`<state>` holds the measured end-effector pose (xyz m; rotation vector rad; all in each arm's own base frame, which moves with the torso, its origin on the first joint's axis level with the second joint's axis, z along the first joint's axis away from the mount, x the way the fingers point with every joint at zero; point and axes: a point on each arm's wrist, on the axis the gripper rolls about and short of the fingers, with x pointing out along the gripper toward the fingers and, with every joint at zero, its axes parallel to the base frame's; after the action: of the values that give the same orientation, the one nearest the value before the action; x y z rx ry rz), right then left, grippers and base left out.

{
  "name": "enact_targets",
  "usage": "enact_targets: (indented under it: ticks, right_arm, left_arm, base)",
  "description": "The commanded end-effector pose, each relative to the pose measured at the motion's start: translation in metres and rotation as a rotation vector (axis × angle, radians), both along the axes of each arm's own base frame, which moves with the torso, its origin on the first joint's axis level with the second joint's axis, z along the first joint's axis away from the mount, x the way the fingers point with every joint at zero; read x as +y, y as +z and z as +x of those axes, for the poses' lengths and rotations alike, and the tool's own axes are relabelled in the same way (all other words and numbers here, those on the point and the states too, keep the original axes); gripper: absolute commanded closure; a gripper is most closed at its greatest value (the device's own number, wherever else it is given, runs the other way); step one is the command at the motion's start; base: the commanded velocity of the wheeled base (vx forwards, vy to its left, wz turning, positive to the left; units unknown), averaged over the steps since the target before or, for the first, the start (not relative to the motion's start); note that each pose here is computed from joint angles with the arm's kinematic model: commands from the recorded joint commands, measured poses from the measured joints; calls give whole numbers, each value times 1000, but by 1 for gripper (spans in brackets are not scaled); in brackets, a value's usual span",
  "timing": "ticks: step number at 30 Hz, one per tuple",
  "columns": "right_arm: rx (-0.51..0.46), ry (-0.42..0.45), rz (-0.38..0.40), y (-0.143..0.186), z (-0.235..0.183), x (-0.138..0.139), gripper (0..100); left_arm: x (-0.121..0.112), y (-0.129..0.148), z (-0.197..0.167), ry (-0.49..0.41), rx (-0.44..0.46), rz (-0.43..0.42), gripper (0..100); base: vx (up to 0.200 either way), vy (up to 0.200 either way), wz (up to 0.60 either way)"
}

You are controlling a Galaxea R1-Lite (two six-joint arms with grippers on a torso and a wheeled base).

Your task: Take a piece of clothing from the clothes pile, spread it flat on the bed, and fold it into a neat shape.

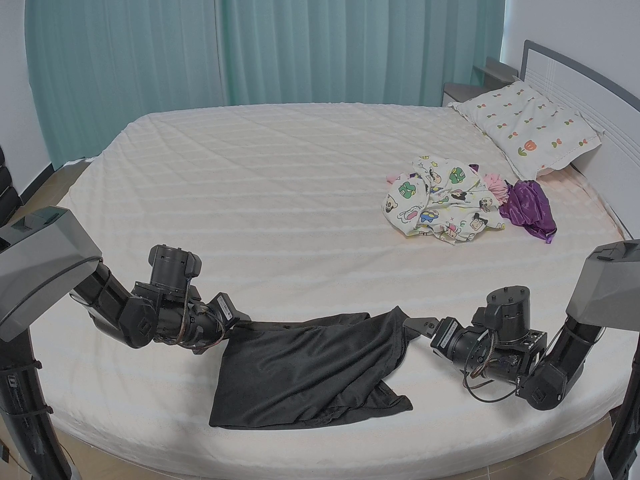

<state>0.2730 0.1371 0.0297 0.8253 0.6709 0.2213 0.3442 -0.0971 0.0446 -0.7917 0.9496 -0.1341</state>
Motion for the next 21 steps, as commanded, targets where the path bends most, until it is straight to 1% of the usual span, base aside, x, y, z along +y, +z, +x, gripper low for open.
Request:
enact_targets:
  ticks: [1,6,9,11,16,17,19,21]
  right_arm:
    - [-11,20,7,5,-5,4,0]
    - [-1,31,0,2,-7,6,0]
    - [9,46,-3,0,-10,9,0]
    - [10,56,-4,0,-12,11,0]
    - [-2,126,-24,0,-20,23,0]
    - [-2,126,-24,0,-20,23,0]
    - [-17,164,-35,1,-23,31,0]
    - [-22,175,-39,1,-24,33,0]
  left_arm:
    - [1,-2,-1,4,10,1,100]
    - [5,-4,-1,23,14,14,100]
    - [14,-4,-1,62,20,23,100]
    - [16,-5,-1,71,21,25,100]
    - [28,-9,-3,121,52,16,100]
    - [28,-9,-3,121,52,16,100]
    - [32,-9,-2,145,57,5,100]
    - [34,-10,-1,151,59,4,100]
  base:
    - [0,0,0]
    - [0,0,0]
    - [0,0,0]
    - [0,0,0]
    - [0,0,0]
    - [0,0,0]
    - [0,0,0]
    - [0,0,0]
